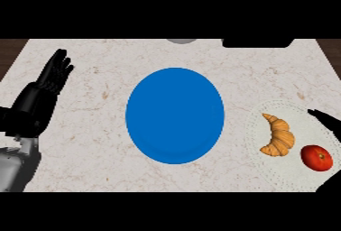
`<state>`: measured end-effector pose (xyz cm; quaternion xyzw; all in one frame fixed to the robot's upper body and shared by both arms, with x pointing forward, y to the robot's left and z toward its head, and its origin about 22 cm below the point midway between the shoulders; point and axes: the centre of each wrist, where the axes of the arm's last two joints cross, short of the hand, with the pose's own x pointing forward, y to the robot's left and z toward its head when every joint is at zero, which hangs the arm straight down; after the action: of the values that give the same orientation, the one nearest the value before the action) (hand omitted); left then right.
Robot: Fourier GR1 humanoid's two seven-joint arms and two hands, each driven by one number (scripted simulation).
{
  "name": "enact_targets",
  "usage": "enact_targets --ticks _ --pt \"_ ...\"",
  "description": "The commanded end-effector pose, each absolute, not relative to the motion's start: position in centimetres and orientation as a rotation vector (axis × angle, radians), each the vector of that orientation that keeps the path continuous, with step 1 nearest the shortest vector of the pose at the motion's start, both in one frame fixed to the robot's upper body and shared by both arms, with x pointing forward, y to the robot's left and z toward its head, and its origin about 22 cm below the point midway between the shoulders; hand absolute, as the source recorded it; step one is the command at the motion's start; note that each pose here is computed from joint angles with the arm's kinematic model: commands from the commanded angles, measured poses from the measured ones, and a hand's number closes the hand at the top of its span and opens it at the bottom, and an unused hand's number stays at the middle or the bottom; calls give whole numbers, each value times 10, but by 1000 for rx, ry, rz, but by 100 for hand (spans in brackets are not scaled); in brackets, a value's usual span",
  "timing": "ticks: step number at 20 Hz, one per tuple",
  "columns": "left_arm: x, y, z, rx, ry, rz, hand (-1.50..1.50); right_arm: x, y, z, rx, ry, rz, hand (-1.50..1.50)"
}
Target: Pick the tomato from the placemat and place it in the plate
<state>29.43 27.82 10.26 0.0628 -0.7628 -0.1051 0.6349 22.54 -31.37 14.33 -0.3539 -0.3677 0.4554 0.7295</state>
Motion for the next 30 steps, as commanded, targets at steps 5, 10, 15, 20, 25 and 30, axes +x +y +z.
enact_targets --ticks 5,10,15,20,25,30 --pt "296 266 97 139 -1752 -214 0 249 -311 107 -875 -644 1034 -150" --pt "303 304 111 145 -1748 -211 0 238 -330 96 -865 -611 1005 -150" --pt "308 267 119 154 -1751 -224 0 239 -336 66 -813 -611 1006 -150" --pt "299 300 99 135 -1741 -224 0 240 -332 45 -776 -580 1043 -150" --pt "292 289 108 139 -1741 -222 0 249 -364 55 -798 -506 1033 -150" --pt "287 287 94 131 -1740 -243 0 244 -342 19 -810 -622 1006 150"
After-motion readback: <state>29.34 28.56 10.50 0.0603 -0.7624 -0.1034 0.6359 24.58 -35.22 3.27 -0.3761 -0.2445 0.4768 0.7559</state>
